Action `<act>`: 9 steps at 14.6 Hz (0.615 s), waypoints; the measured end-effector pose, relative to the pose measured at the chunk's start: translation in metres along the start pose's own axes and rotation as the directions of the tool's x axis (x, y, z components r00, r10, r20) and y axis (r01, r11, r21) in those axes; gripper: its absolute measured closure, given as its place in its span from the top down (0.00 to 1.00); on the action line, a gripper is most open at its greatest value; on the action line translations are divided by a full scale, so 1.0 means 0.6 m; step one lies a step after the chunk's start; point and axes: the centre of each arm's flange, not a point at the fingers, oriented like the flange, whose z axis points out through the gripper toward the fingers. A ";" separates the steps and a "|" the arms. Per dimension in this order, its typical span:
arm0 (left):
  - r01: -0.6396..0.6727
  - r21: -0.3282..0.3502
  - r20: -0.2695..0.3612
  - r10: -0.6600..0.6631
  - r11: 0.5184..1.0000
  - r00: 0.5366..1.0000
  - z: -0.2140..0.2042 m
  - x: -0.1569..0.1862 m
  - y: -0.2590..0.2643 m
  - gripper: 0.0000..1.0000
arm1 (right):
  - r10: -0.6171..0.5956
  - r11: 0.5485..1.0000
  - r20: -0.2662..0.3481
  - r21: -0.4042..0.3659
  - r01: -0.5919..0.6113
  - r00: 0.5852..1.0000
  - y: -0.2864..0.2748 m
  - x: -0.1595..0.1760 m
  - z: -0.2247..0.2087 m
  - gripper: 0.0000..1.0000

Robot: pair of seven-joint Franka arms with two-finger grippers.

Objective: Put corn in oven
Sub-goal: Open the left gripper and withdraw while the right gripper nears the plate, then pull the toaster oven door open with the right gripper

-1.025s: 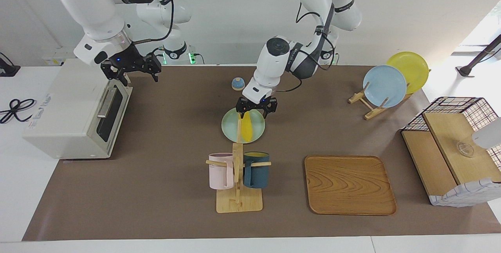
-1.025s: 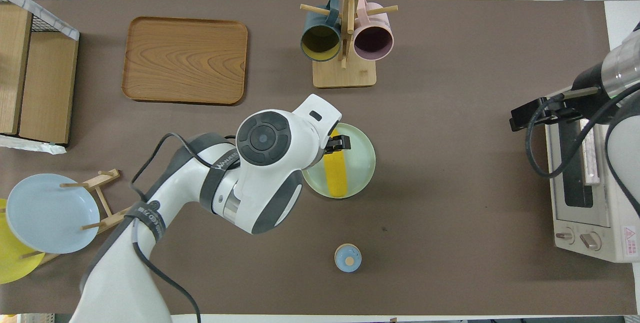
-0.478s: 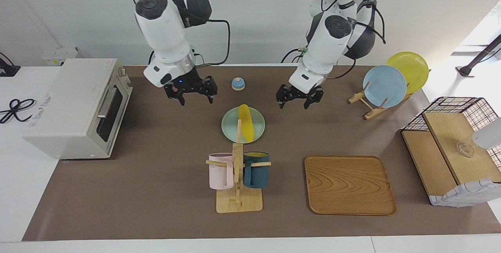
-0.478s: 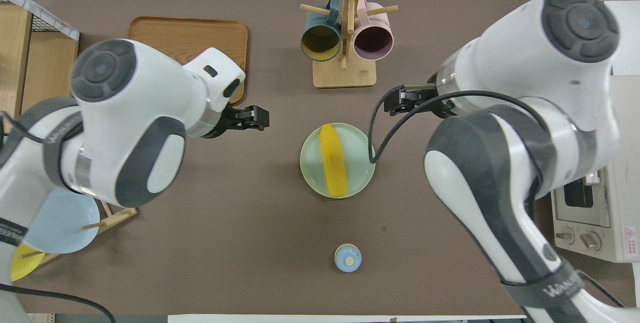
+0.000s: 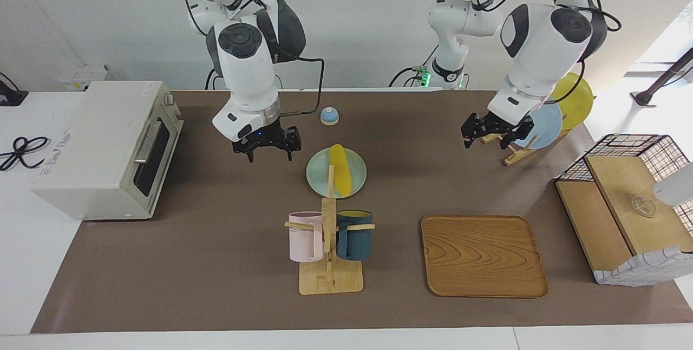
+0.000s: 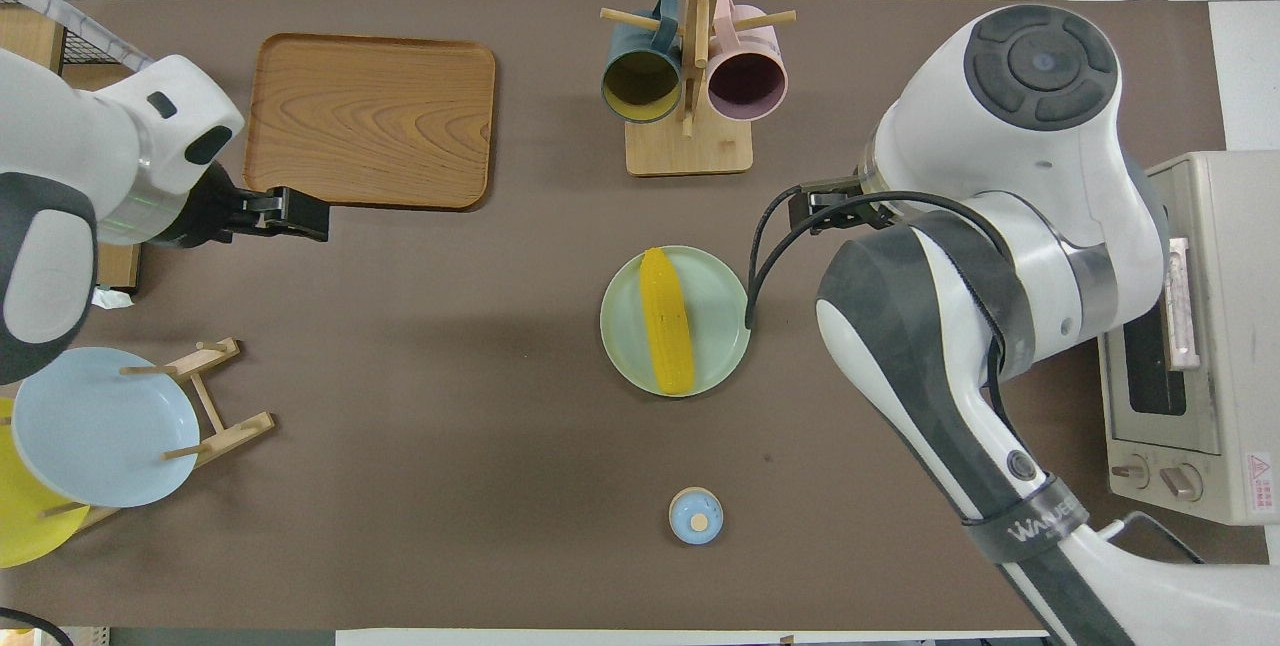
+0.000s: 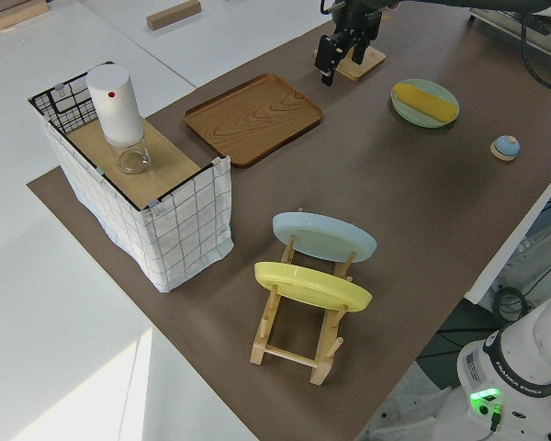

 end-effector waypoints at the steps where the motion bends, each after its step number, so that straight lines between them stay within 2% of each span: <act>1: 0.006 0.000 0.003 -0.006 1.000 1.000 -0.009 -0.004 -0.017 1.00 | -0.001 0.999 0.024 -0.051 0.003 1.000 0.015 -0.006 0.000 1.00; 2: 0.010 0.000 0.007 -0.010 1.000 1.000 -0.024 -0.012 -0.029 1.00 | 0.008 0.995 0.069 -0.103 -0.001 0.998 0.053 -0.015 -0.004 1.00; 4: 0.007 0.004 0.015 -0.007 1.000 1.000 -0.051 -0.027 -0.033 1.00 | 0.029 0.992 0.157 -0.130 -0.009 0.987 0.151 -0.030 -0.008 0.79; 5: 0.004 0.009 0.019 -0.004 1.000 1.000 -0.068 -0.035 -0.033 1.00 | 0.053 0.991 0.183 -0.128 -0.030 0.982 0.207 -0.037 -0.007 0.68; 7: -0.003 0.032 0.029 0.002 0.999 1.000 -0.105 -0.051 -0.036 1.00 | 0.076 0.992 0.217 -0.114 -0.052 0.973 0.311 -0.060 0.011 0.47; 9: -0.006 0.049 0.023 0.005 0.999 1.000 -0.131 -0.061 -0.039 1.00 | 0.083 0.992 0.213 -0.109 -0.061 0.973 0.359 -0.075 0.038 0.26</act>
